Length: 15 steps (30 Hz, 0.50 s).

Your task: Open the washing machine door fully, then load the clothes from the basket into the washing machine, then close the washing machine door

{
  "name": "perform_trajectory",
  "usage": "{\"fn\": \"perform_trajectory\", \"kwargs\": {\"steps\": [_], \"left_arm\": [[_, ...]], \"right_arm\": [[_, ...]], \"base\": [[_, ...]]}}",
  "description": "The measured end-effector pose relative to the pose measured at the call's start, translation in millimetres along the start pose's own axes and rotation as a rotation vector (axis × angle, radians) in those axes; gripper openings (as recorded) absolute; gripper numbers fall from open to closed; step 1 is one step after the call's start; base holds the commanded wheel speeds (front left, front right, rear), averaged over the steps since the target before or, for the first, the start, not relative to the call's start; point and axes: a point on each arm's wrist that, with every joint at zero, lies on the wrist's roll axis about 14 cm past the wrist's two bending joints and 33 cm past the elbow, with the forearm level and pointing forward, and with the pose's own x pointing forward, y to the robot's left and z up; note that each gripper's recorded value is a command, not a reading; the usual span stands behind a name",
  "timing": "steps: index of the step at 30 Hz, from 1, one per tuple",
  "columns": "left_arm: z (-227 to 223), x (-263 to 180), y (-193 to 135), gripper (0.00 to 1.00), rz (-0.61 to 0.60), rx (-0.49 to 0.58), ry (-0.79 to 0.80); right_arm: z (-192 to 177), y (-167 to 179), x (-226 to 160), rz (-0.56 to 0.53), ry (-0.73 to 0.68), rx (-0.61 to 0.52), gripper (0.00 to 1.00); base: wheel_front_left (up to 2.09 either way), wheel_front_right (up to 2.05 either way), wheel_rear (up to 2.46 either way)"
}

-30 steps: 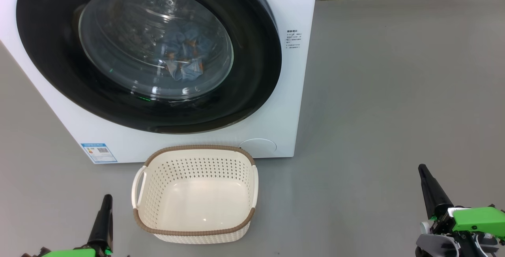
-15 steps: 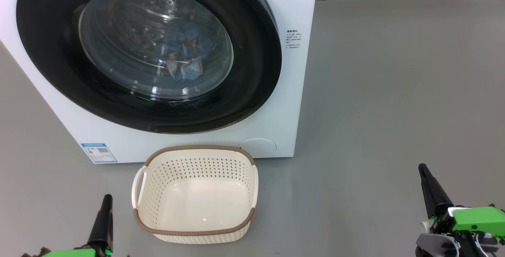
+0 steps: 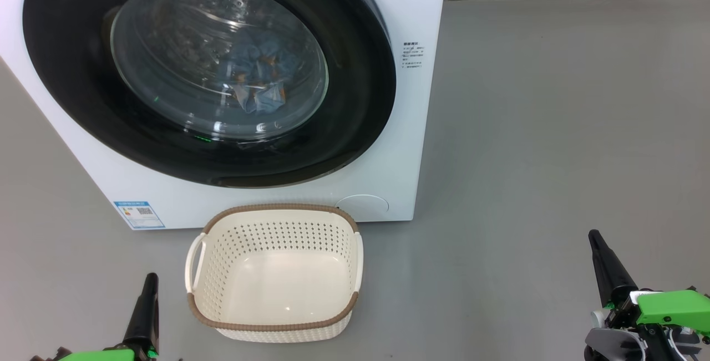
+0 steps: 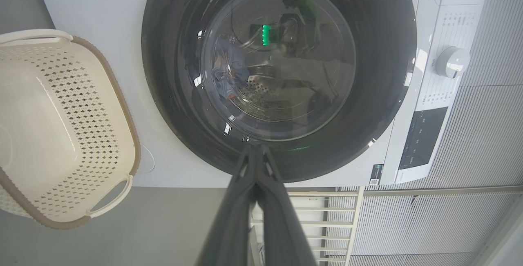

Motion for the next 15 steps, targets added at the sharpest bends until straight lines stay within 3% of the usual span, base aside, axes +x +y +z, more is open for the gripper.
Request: {"fn": "perform_trajectory", "kwargs": {"steps": [15], "left_arm": [[-0.1, 0.0, 0.0, 0.00, 0.000, 0.000, 0.000]], "right_arm": [[0.1, 0.1, 0.0, 0.000, 0.000, 0.000, 0.00]], "base": [[0.00, 0.00, 0.00]]}}
